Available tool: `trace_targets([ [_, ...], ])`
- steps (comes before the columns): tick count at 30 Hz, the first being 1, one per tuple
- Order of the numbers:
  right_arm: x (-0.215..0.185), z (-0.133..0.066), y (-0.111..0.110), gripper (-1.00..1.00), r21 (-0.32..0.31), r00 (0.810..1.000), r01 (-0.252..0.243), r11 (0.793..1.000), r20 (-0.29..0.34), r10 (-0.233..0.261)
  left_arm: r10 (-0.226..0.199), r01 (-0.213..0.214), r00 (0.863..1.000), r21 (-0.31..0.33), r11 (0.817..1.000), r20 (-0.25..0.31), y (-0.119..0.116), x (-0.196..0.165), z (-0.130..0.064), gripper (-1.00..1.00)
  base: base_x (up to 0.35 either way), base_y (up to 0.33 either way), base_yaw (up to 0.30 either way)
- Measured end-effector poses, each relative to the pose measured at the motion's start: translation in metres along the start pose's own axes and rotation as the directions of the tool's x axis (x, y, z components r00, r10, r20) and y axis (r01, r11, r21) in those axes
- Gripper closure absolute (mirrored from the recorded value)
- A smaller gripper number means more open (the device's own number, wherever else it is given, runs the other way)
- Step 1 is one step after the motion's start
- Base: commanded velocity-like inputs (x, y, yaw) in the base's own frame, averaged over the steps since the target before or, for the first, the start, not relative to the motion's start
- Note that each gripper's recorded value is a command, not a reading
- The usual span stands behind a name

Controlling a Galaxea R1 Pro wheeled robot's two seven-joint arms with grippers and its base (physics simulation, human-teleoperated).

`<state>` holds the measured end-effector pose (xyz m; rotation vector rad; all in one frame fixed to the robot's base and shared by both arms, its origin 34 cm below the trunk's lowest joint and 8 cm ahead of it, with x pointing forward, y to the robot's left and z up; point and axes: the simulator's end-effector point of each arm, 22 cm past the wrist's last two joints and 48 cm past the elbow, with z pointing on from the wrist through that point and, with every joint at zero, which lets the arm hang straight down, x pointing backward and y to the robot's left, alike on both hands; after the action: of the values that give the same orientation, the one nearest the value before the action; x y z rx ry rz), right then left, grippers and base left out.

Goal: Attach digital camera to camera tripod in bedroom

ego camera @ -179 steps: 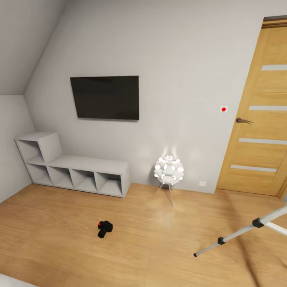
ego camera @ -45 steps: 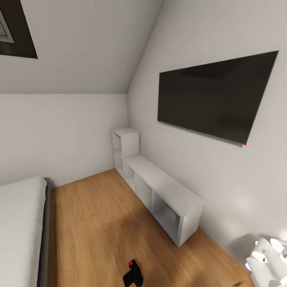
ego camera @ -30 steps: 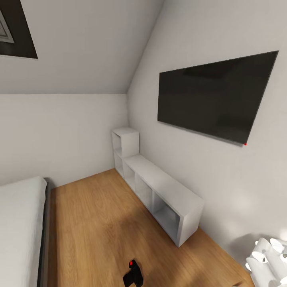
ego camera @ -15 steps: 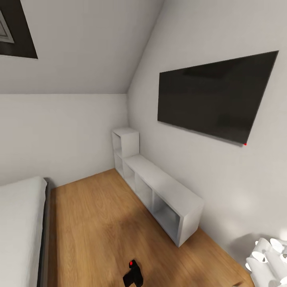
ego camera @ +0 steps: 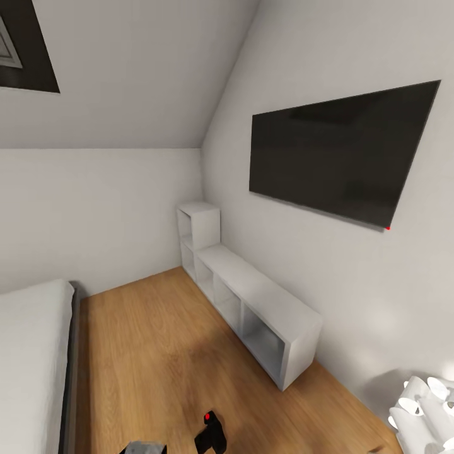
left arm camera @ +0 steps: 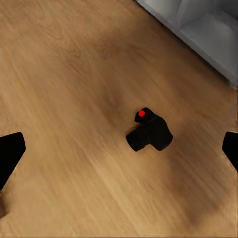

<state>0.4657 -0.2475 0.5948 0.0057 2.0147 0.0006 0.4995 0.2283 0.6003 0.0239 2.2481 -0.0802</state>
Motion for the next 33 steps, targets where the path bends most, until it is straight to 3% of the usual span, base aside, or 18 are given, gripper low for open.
trace_targets([
  [1,-0.008,0.003,0.000,-1.00,0.001,1.000,0.000,1.000,0.019,0.000,0.005,-0.006,0.999,0.022,1.000,0.048,-0.004,-0.022,0.000,-1.00,0.000,0.000,0.000],
  [7,-0.053,0.015,-0.001,-1.00,0.002,0.993,0.001,1.000,0.120,-0.001,0.019,-0.037,0.982,0.092,0.995,0.190,-0.017,-0.087,-0.013,-1.00,0.000,0.000,0.000],
  [8,-0.069,0.019,0.000,-1.00,0.001,0.988,0.000,1.000,0.156,-0.001,0.021,-0.045,0.974,0.101,0.994,0.224,-0.020,-0.101,-0.019,-1.00,0.000,0.000,0.000],
  [9,-0.105,0.024,0.000,-1.00,0.002,0.973,0.000,1.000,0.232,0.000,0.025,-0.059,0.956,0.108,0.992,0.292,-0.023,-0.129,-0.035,-1.00,0.000,0.000,0.000],
  [12,-0.143,0.027,-0.001,-1.00,0.004,0.951,0.001,1.000,0.309,-0.002,0.029,-0.073,0.930,0.109,0.991,0.365,-0.026,-0.159,-0.055,-1.00,0.000,0.000,0.000],
  [17,-0.188,0.026,-0.002,-1.00,0.004,0.917,0.001,1.000,0.398,-0.003,0.035,-0.089,0.898,0.104,0.991,0.438,-0.027,-0.187,-0.083,-1.00,0.000,0.000,0.000],
  [20,-0.210,0.024,-0.002,-1.00,0.005,0.899,0.000,1.000,0.438,-0.002,0.037,-0.093,0.891,0.103,0.990,0.453,-0.027,-0.193,-0.091,-1.00,0.000,0.000,0.000],
  [25,-0.274,0.009,-0.001,-1.00,0.004,0.848,-0.004,1.000,0.529,0.001,0.038,-0.094,0.887,0.099,0.991,0.460,-0.026,-0.194,-0.098,-1.00,0.000,0.000,0.000],
  [33,-0.266,-0.020,0.000,-1.00,0.002,0.851,-0.007,1.000,0.525,0.005,-0.012,-0.046,0.888,0.115,0.992,0.459,-0.022,-0.193,-0.099,-1.00,0.000,0.000,0.000],
])
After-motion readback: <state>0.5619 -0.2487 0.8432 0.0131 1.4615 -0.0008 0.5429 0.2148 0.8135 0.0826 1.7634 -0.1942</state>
